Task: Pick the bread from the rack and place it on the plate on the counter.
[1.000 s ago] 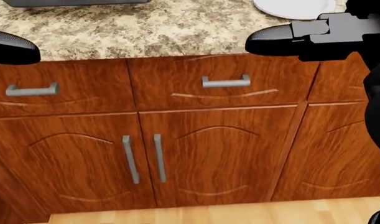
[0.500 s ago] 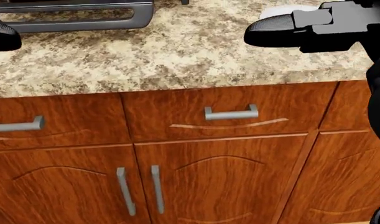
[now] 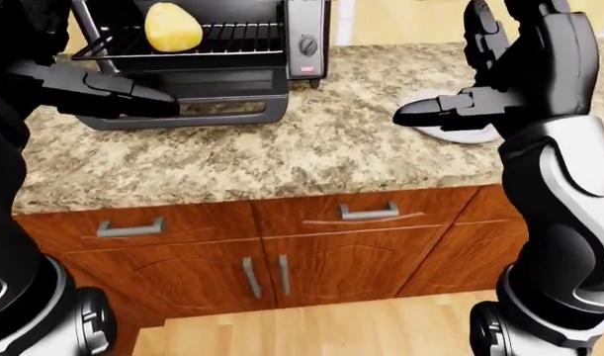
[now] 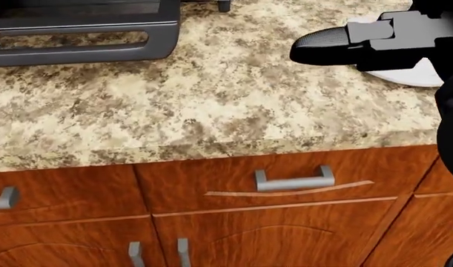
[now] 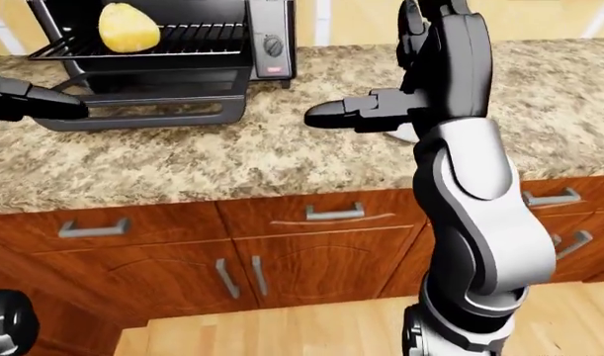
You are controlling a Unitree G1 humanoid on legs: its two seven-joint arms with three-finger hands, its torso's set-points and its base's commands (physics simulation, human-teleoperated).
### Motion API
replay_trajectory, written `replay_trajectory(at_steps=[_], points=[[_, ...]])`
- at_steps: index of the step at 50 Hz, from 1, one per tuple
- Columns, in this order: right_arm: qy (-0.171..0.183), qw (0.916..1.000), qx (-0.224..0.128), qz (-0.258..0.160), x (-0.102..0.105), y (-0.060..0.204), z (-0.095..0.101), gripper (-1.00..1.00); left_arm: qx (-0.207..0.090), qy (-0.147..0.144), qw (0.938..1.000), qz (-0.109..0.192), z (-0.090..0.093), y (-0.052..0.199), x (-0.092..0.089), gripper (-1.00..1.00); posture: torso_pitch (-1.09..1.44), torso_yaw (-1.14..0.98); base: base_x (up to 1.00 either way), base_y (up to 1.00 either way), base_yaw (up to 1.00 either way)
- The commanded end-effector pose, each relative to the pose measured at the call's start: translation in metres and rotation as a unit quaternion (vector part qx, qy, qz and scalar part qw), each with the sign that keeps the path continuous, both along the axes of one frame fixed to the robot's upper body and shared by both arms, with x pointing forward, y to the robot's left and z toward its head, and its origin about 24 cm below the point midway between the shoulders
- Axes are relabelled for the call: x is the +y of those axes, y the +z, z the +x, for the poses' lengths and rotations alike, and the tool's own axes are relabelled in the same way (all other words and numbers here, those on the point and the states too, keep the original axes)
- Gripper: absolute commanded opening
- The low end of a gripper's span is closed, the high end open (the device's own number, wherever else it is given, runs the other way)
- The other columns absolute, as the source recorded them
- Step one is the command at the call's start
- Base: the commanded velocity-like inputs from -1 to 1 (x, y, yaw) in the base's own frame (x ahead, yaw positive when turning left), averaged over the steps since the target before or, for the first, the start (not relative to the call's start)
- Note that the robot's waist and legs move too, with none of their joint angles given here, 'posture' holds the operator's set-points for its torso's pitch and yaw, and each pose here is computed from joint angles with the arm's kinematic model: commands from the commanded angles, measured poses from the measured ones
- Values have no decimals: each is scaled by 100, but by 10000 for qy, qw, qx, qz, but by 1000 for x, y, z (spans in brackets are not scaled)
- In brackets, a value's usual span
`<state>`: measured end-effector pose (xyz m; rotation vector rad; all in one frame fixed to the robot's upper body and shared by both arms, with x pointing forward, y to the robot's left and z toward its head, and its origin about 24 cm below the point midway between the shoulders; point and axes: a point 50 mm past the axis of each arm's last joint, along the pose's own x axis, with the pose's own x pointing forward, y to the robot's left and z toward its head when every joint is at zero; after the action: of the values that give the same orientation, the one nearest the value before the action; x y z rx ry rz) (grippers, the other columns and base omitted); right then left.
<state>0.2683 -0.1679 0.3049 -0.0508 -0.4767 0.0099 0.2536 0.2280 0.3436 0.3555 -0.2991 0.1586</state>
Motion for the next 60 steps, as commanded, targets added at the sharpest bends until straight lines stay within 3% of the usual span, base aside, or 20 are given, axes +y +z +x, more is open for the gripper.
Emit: replay_trajectory(at_steps=[1,60], points=[[46,9993,-369,-57,3,14,-6,100,-372,113,9992,58,-10,14,3,100,0,0,0,0,0],[113,9990,-410,114,2,11,-6,100,-411,167,9987,255,-15,27,3,100,0,0,3,1,0]])
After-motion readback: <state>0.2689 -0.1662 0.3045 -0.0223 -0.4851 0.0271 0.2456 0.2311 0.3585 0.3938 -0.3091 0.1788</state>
